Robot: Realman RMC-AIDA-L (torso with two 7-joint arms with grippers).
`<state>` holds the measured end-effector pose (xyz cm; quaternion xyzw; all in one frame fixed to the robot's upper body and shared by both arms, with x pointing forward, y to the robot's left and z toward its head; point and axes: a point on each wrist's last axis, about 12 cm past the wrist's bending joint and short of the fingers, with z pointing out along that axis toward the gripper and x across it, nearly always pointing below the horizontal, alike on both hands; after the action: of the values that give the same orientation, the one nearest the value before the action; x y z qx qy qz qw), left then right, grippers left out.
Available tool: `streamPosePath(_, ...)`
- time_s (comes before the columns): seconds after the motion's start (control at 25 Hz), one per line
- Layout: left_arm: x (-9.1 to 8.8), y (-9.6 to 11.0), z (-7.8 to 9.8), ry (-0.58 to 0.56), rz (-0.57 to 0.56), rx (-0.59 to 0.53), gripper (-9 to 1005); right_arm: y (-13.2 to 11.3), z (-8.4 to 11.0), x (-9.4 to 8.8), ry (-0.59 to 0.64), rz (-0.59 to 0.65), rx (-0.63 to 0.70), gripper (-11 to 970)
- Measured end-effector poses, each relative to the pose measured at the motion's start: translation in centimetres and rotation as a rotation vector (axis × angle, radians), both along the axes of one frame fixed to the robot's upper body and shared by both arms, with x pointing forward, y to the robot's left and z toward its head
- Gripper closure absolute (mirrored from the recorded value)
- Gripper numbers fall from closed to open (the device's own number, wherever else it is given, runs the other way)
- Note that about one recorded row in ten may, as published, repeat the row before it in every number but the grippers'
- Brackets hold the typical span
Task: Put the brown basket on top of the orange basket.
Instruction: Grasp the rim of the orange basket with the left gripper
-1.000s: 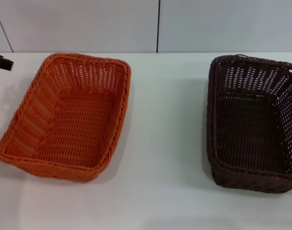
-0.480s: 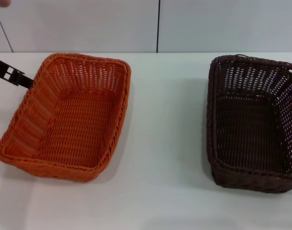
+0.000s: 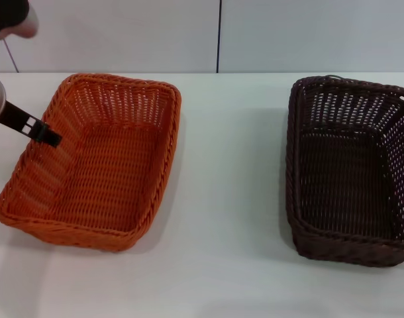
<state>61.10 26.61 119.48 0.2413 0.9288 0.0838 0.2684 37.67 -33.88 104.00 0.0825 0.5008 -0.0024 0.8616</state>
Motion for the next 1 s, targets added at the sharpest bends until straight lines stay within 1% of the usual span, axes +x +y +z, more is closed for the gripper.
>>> streamPosePath(0.12,0.2,0.1,-0.9,0.016,0.003,-0.001,201,0.1,0.0,0.0,0.0,0.002,0.001,138)
streamPosePath(0.16,0.2,0.1,-0.9,0.016,0.003,-0.001,201,0.1,0.0,0.0,0.001,0.002,0.001,138)
streamPosePath(0.2,0.4,0.2,-1.5,0.02,0.008,-0.002,202,0.1,0.0,0.0,0.001,0.002,0.001,138)
streamPosePath(0.24,0.5,0.3,-1.7,0.021,0.01,-0.003,202,0.1,0.0,0.0,0.001,0.001,0.001,137)
streamPosePath(0.44,0.6,0.3,-2.0,0.024,0.008,-0.003,202,0.0,0.0,0.0,0.001,0.001,-0.001,138)
streamPosePath(0.48,0.8,0.4,-2.6,0.034,0.011,-0.002,202,0.0,0.0,0.0,0.001,0.002,-0.002,139)
streamPosePath(0.6,0.9,0.5,-3.0,0.039,0.014,-0.002,203,0.0,0.0,0.0,0.002,0.008,-0.002,138)
streamPosePath(0.64,1.0,0.5,-3.3,0.045,0.015,-0.003,203,0.0,0.0,0.0,0.002,0.009,-0.002,138)
streamPosePath(1.0,1.6,-0.4,-4.6,0.08,-0.006,-0.001,204,0.0,0.0,0.1,0.002,0.01,-0.004,136)
